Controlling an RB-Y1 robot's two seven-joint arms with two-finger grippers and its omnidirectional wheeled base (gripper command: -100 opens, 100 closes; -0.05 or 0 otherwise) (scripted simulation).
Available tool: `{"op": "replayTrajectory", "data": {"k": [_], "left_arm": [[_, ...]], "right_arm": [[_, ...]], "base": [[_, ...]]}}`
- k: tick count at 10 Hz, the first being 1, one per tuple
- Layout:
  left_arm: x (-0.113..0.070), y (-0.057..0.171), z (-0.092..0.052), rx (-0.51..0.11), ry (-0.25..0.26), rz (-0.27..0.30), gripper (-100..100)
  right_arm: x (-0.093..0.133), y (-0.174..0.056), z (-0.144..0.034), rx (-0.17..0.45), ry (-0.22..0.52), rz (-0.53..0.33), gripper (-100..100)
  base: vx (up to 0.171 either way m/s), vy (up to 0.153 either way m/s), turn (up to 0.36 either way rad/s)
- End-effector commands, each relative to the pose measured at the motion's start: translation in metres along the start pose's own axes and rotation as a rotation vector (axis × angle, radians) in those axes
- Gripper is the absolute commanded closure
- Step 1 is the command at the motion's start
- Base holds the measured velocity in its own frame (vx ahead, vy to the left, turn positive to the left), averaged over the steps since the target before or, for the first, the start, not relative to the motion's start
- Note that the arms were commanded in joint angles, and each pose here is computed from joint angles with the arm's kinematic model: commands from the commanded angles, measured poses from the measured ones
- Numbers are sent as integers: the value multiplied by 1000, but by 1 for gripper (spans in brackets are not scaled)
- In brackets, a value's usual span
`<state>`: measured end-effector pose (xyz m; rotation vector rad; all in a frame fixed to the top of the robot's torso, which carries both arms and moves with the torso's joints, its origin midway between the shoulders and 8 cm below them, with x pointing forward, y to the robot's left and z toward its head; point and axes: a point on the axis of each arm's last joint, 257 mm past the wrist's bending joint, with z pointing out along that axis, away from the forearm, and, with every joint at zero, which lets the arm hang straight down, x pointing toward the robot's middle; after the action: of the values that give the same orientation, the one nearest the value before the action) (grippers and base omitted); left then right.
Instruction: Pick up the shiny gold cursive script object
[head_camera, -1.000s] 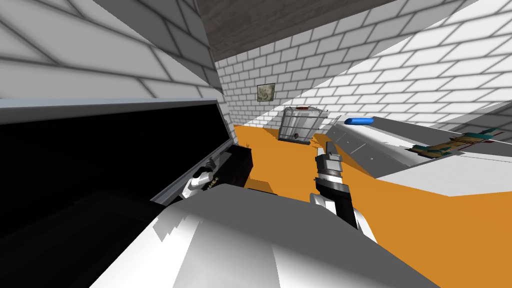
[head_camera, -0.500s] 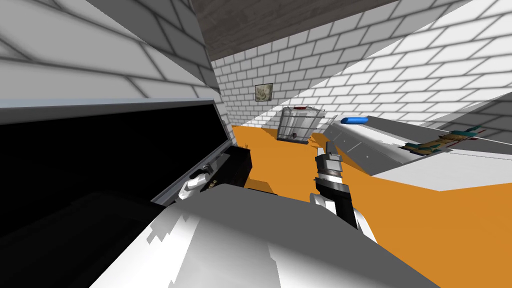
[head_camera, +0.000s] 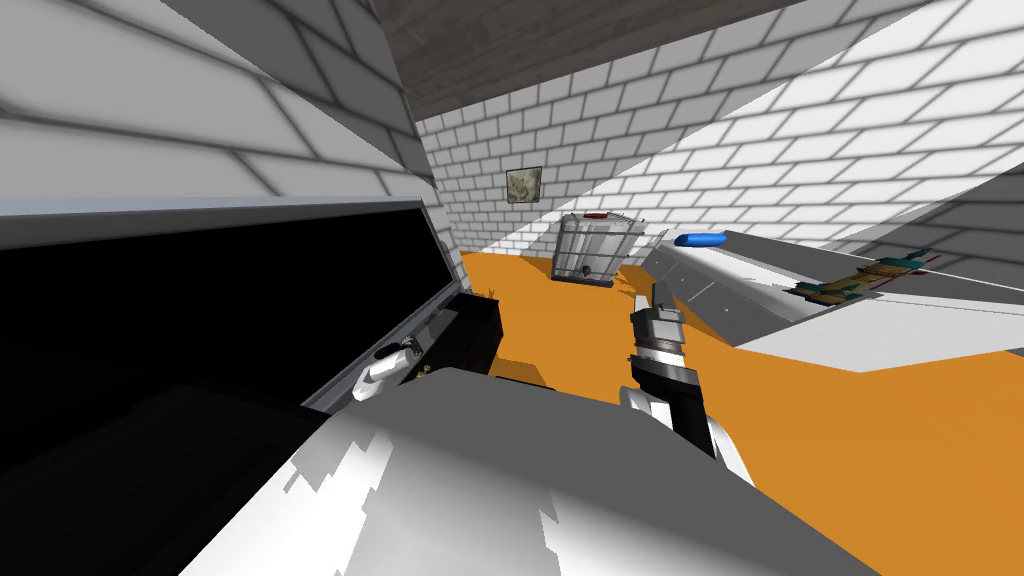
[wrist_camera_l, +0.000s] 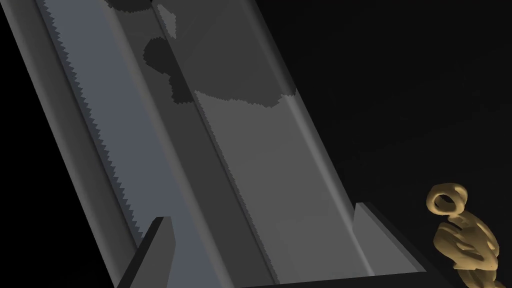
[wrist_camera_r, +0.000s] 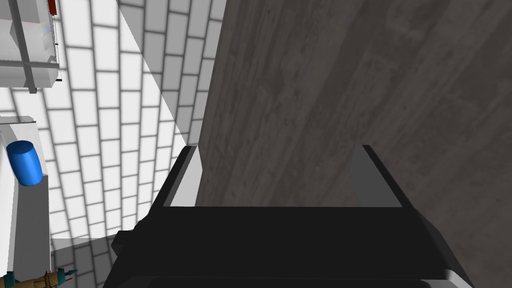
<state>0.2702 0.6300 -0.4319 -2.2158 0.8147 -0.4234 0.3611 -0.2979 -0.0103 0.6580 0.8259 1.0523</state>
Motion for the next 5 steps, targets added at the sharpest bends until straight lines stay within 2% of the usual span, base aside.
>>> {"op": "replayTrajectory", "data": {"k": [1, 2, 3, 4, 5], "left_arm": [[-9, 16, 2, -50, -18, -18, -100], [-22, 30, 5, -103, -42, -51, -100], [-23, 35, 5, -116, -46, -52, -100], [-32, 44, 6, -161, -62, -83, -100], [-36, 54, 7, -181, -70, -87, -100]], "right_arm": [[0, 0, 0, 0, 0, 0, 0], [0, 0, 0, 0, 0, 0, 0], [0, 0, 0, 0, 0, 0, 0], [0, 0, 0, 0, 0, 0, 0], [0, 0, 0, 0, 0, 0, 0]], "base": [[19, 20, -37], [23, 27, -66], [20, 25, -29], [15, 28, -52], [12, 24, -31]]}}
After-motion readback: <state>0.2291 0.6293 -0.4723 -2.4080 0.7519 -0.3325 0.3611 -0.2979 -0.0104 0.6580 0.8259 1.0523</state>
